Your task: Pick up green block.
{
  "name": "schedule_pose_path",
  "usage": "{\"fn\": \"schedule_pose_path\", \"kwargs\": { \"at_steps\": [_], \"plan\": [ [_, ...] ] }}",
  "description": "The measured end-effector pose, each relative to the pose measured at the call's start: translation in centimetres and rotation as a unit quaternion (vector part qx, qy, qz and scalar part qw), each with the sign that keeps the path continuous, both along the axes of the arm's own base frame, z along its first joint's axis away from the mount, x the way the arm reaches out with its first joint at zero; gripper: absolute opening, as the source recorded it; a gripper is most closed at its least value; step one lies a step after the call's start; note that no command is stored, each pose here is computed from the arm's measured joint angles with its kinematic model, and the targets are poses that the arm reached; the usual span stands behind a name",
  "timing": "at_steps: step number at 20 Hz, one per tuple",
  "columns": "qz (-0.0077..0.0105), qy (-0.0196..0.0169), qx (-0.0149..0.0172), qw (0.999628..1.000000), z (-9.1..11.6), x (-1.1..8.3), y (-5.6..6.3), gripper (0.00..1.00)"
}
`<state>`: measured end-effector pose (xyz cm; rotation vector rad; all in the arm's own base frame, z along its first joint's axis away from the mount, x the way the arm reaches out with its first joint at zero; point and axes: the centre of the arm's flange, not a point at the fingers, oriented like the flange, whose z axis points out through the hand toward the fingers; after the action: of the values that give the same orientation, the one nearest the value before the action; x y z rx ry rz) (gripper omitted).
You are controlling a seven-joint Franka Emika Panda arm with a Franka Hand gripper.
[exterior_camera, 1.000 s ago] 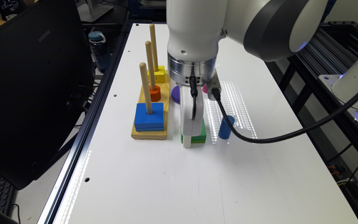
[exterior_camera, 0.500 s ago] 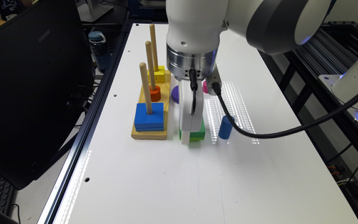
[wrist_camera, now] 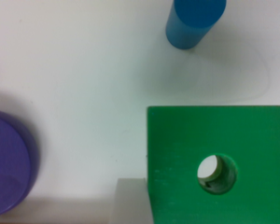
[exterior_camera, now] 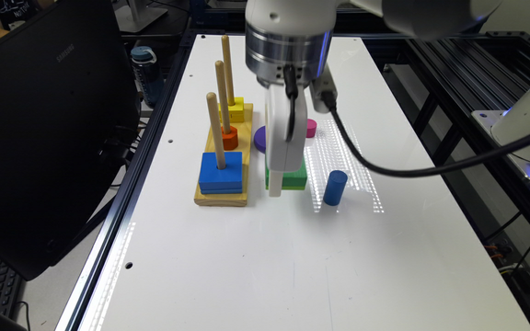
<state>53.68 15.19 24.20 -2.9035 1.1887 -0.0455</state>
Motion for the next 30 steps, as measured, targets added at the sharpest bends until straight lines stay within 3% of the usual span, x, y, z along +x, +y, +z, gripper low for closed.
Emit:
{"fn": "schedule_pose_path", "kwargs": {
  "at_steps": [3, 8, 9, 10, 11, 12, 16, 19, 23, 26, 30],
  "plan": [
    [-0.0003, 0.0013, 0.0002, 0.999999, -0.1, -0.05, -0.1, 0.00],
    [-0.0014, -0.0057, -0.0010, 0.999982, 1.9, 0.01, 0.1, 0.00],
    [-0.0018, -0.0053, -0.0012, 0.999984, 2.7, -0.04, 0.1, 0.00],
    [-0.0010, -0.0045, -0.0014, 0.999989, 3.3, -0.11, 0.0, 0.00],
    [-0.0019, -0.0035, -0.0007, 0.999992, 3.7, -0.15, 0.0, 0.00],
    [-0.0010, -0.0027, 0.0001, 0.999996, 4.0, -0.19, -0.1, 0.00],
    [-0.0006, -0.0002, 0.0023, 0.999997, 3.9, -0.21, -0.3, 0.00],
    [-0.0004, -0.0003, 0.0023, 0.999997, 3.9, -0.22, -0.3, 0.00],
    [-0.0010, -0.0064, 0.0011, 0.999978, 5.4, -0.03, -0.1, 0.00],
    [-0.0010, -0.0043, 0.0008, 0.999990, 7.8, -0.35, -0.1, 0.00],
    [-0.0010, -0.0018, 0.0021, 0.999996, 8.0, -0.46, -0.3, 0.00]
  ]
}}
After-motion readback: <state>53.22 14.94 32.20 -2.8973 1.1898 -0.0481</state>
